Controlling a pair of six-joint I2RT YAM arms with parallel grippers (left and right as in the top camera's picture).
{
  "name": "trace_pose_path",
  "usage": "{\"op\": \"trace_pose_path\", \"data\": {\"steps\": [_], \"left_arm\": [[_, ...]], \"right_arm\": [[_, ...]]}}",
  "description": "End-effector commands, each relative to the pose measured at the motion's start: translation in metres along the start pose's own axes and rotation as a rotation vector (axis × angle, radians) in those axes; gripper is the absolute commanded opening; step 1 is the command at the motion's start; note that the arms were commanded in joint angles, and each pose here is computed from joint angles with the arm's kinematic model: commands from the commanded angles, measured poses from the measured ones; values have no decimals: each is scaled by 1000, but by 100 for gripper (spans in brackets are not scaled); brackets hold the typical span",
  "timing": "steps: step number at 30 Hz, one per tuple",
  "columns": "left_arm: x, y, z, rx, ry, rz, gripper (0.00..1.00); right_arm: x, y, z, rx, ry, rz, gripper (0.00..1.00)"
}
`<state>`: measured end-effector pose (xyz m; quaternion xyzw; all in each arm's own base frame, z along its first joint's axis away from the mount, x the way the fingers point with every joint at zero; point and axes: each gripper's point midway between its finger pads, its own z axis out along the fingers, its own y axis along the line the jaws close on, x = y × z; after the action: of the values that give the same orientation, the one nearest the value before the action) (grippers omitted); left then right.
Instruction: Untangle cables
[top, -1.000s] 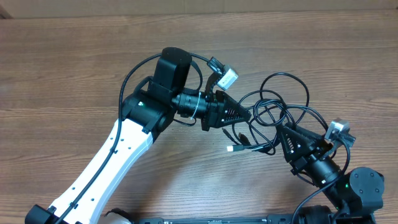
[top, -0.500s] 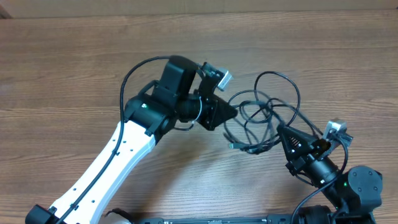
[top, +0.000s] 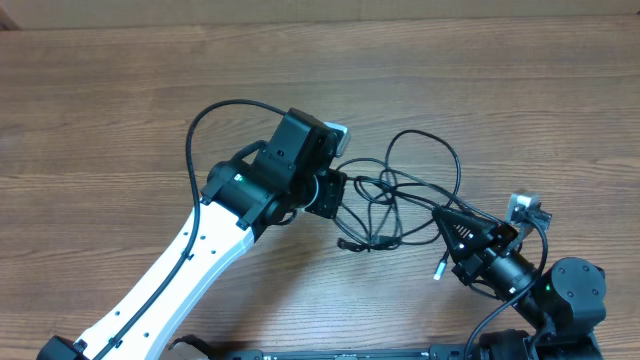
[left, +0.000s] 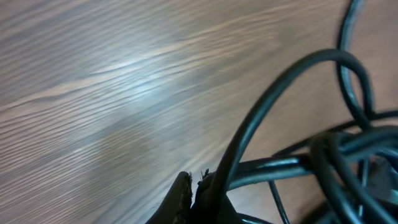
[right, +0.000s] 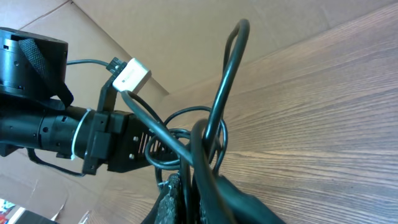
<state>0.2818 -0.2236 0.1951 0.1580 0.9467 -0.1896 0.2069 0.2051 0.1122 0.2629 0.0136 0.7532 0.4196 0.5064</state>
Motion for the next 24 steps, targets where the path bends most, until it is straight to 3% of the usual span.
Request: {"op": "trace_pose_path", "data": {"steps": [1,6,13,14,16,19,20,24], "left_arm": [[-11,120,-25,-582,-111,-145,4],[-11,127,-31,-634,-119,-141,4],[-9,118,-24,-573,-101,-144,4],[-9,117,-24,-565,-99,-144,4],[-8,109,-19,-512,-87,-147,4],[-9,99,-13,-446,-79,-142,4],[-11,92,-10,-403,-79,-133,4],[-20,61,-1,-219,-85,-75,4]], "right_arm": [[-32,5,-13,45,-149,-63,4],[-32,5,-13,45,-149,-63,4],[-32,4,-13,48,-151,-63,5],[-32,4,-13,48,-151,-63,10],[-33,4,-13,49,-152,-62,45],[-33,4,-13,52,-153,-62,62],[-33,4,-13,52,-153,-62,72],[-33,3,-13,52,-153,-62,83]]}}
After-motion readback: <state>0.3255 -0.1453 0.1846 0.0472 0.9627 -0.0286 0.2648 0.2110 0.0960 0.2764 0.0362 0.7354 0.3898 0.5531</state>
